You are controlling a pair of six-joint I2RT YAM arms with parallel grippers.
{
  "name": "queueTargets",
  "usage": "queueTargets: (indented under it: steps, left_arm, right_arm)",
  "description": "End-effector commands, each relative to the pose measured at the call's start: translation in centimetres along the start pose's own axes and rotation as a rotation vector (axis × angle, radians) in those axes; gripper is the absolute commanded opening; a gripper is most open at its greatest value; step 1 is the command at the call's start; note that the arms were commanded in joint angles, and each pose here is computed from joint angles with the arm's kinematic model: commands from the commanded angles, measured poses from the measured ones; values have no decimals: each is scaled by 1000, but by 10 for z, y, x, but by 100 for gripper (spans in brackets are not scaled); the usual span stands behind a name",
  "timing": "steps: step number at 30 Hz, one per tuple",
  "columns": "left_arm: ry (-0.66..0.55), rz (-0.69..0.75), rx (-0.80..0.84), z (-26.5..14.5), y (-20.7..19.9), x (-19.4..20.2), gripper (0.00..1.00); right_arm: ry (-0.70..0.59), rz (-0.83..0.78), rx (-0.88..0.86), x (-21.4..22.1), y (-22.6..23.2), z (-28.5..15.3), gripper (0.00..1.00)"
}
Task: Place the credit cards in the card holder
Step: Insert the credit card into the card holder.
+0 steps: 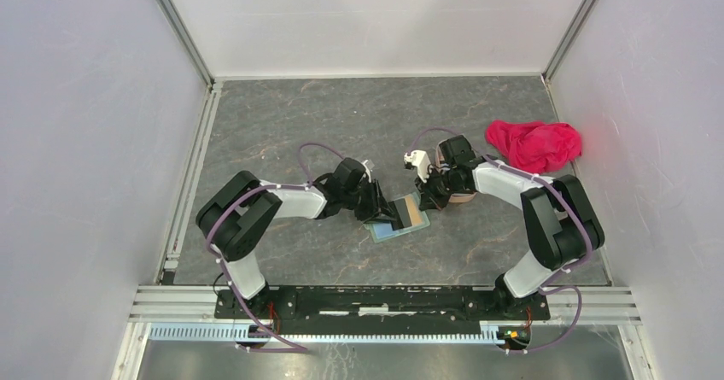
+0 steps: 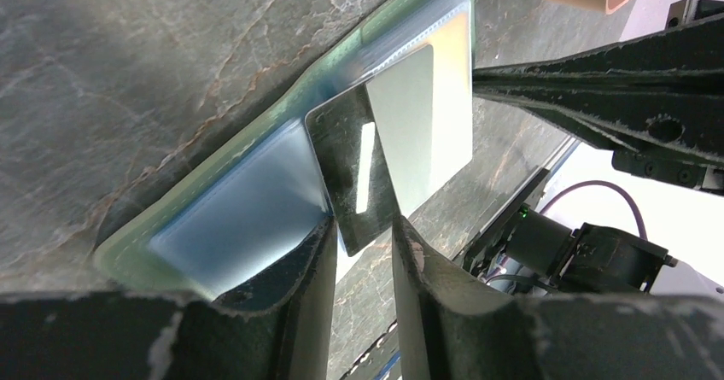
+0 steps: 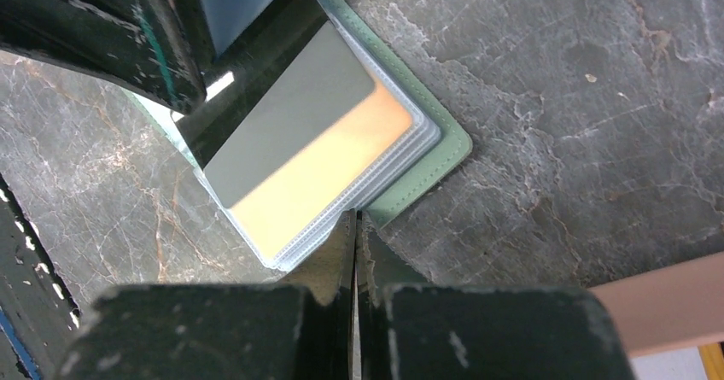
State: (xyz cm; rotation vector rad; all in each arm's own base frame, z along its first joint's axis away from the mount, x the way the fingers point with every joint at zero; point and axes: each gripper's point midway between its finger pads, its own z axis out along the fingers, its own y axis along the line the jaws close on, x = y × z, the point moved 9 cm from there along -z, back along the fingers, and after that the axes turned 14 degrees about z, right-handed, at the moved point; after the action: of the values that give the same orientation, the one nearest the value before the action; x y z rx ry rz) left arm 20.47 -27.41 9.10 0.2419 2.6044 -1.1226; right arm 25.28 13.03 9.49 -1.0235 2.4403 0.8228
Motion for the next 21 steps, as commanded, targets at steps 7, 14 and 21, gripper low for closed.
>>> queueTargets:
  steps: [7, 14, 21]
  left_arm:
    - [-12, 83, 84, 16, -24, -14, 33]
    - [-18, 96, 101, 19, -31, -18, 31]
    - [-35, 119, 90, 14, -35, -22, 33]
  right_arm:
    - [17, -29, -55, -1, 13, 12, 0]
    - [17, -36, -50, -2, 13, 11, 0]
    - [2, -79, 4, -8, 11, 1, 6]
